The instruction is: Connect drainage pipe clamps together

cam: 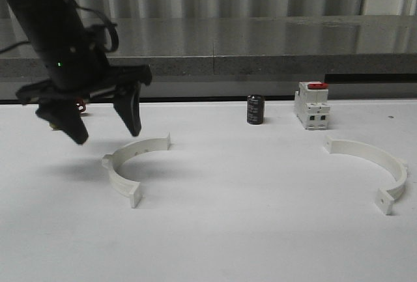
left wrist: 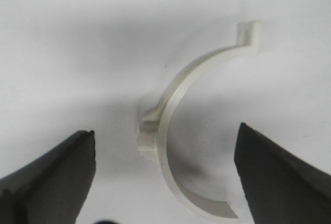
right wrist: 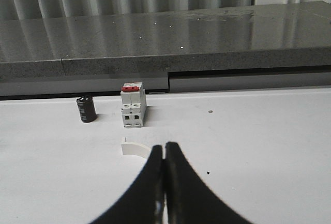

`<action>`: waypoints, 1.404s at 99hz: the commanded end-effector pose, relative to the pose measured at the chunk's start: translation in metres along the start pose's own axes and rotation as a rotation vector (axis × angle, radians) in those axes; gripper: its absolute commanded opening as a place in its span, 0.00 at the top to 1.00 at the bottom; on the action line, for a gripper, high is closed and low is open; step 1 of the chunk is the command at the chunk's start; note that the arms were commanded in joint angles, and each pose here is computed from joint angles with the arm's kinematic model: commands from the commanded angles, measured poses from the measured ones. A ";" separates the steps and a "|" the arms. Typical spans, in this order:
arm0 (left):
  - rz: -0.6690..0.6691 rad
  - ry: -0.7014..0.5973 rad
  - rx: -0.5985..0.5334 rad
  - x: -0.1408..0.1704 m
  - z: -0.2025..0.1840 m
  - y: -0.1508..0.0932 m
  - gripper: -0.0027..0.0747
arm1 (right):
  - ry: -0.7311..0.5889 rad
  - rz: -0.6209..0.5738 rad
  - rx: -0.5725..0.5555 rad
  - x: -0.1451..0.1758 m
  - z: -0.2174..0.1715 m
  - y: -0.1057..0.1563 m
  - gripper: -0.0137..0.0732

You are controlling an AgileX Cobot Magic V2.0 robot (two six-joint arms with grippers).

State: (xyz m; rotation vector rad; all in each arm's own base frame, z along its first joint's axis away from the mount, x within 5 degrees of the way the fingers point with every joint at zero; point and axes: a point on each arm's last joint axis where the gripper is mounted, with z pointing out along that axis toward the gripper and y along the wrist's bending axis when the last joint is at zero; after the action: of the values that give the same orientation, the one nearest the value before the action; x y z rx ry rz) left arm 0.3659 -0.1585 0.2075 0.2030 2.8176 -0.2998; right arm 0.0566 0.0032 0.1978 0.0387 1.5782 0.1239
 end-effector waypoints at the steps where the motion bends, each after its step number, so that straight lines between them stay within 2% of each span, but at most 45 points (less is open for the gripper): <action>1: 0.068 -0.225 0.019 -0.013 -0.065 -0.011 0.26 | -0.125 -0.013 -0.010 -0.015 -0.003 0.001 0.92; 20: 0.154 -0.478 -0.035 -0.004 -0.141 -0.003 0.26 | -0.125 -0.013 -0.010 -0.015 -0.003 0.001 0.92; 30: 0.147 -0.592 -0.044 0.009 -0.178 0.007 0.26 | -0.125 -0.013 -0.010 -0.015 -0.003 0.001 0.92; 44: 0.137 -0.731 -0.062 0.034 -0.210 0.024 0.26 | -0.125 -0.013 -0.010 -0.015 -0.003 0.001 0.92; 64: 0.118 -0.848 -0.090 0.086 -0.222 0.045 0.26 | -0.131 -0.013 -0.011 -0.015 -0.003 0.001 0.92; 84: 0.138 -0.995 -0.076 0.144 -0.221 0.053 0.26 | -0.132 -0.013 -0.011 -0.015 -0.003 0.001 0.92; 109: 0.142 -1.045 -0.068 0.201 -0.206 0.062 0.27 | -0.212 -0.013 -0.016 -0.022 -0.004 0.002 0.92; 114: 0.143 -1.052 -0.068 0.209 -0.204 0.064 0.30 | -0.216 -0.013 -0.016 -0.023 -0.004 0.002 0.92; 121: 0.144 -1.065 -0.066 0.217 -0.202 0.065 0.41 | -0.216 -0.013 -0.016 -0.024 -0.005 0.002 0.92; 139: 0.145 -1.093 -0.063 0.224 -0.205 0.065 0.86 | -0.175 -0.013 -0.016 -0.039 -0.007 0.004 0.92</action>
State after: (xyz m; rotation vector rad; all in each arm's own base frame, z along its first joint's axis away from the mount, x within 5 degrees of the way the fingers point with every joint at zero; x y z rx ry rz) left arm 0.1074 -0.0244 0.2996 0.1637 1.8418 -0.1809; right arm 0.0555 0.0030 0.2094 0.0384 1.5150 0.1253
